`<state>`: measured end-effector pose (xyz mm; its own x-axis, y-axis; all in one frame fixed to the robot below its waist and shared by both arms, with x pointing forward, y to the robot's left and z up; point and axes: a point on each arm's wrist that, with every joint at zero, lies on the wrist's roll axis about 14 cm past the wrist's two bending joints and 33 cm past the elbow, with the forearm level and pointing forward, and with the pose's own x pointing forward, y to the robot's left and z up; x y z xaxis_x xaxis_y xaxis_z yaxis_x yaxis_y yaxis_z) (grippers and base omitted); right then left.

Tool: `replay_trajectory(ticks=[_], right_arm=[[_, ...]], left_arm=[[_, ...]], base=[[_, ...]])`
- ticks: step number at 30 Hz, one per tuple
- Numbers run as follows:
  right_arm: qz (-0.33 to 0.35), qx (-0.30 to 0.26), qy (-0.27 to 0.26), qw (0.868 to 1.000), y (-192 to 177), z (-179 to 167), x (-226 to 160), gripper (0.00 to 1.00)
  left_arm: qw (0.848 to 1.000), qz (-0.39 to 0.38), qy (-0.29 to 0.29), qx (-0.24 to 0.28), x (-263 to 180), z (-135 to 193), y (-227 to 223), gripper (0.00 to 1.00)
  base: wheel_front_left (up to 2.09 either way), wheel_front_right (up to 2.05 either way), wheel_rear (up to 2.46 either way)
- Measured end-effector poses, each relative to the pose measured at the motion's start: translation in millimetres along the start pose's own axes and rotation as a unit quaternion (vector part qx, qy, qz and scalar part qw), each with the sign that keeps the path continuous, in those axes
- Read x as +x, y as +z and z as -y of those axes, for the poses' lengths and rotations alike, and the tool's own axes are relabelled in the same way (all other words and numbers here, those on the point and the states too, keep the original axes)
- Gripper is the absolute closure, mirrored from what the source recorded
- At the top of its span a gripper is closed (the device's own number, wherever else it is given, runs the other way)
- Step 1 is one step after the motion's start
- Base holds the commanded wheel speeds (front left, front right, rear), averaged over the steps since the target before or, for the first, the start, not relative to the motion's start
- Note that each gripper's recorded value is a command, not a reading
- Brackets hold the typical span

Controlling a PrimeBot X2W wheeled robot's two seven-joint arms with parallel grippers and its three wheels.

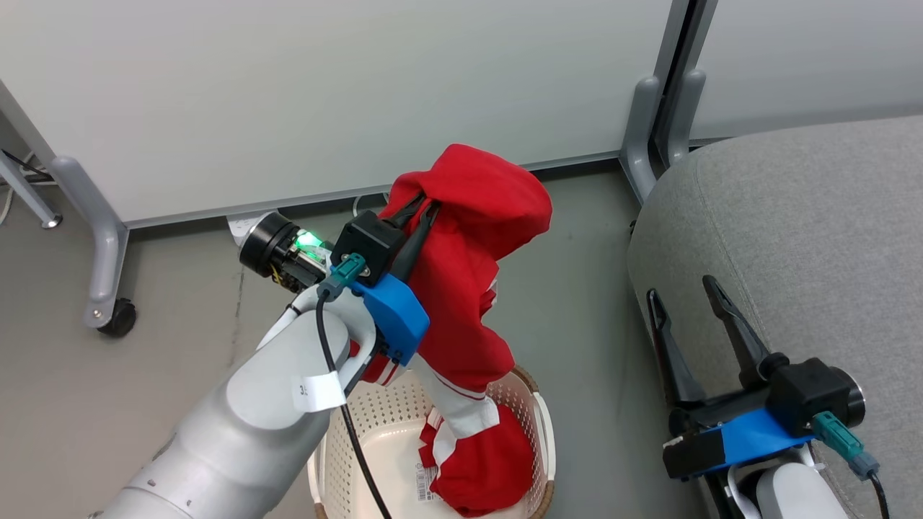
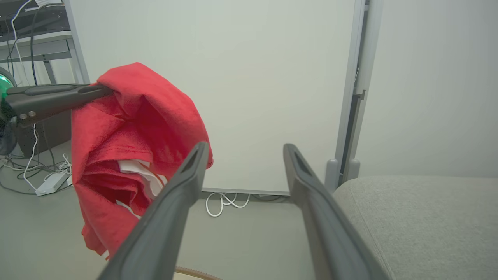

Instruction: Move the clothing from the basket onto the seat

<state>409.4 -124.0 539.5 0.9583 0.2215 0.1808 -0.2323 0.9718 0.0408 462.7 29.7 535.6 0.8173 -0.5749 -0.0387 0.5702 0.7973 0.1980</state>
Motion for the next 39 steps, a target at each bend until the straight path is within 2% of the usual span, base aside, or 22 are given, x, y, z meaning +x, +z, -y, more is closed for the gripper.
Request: replay_trajectory(ticks=[16, 29, 39], right_arm=[[0.003, 0.012, 0.041, 0.999, 4.6, -32.0, -11.3, 0.0], [-0.005, 0.023, 0.148, 0.989, -1.3, -100.6, 0.7, 0.0], [-0.026, 0.02, 0.196, 0.98, -16.3, -126.8, 26.0, 0.0]], left_arm=[[1.0, 0.02, 0.004, 0.013, -11.4, 2.6, 20.2, 1.0], [1.0, 0.025, 0.005, 0.006, -7.9, 1.4, 20.2, 1.0], [1.0, 0.026, 0.002, 0.002, -3.0, 0.9, 18.3, 1.0]], base=[[0.0, 0.0, 0.0], [0.0, 0.0, 0.0], [0.0, 0.0, 0.0]])
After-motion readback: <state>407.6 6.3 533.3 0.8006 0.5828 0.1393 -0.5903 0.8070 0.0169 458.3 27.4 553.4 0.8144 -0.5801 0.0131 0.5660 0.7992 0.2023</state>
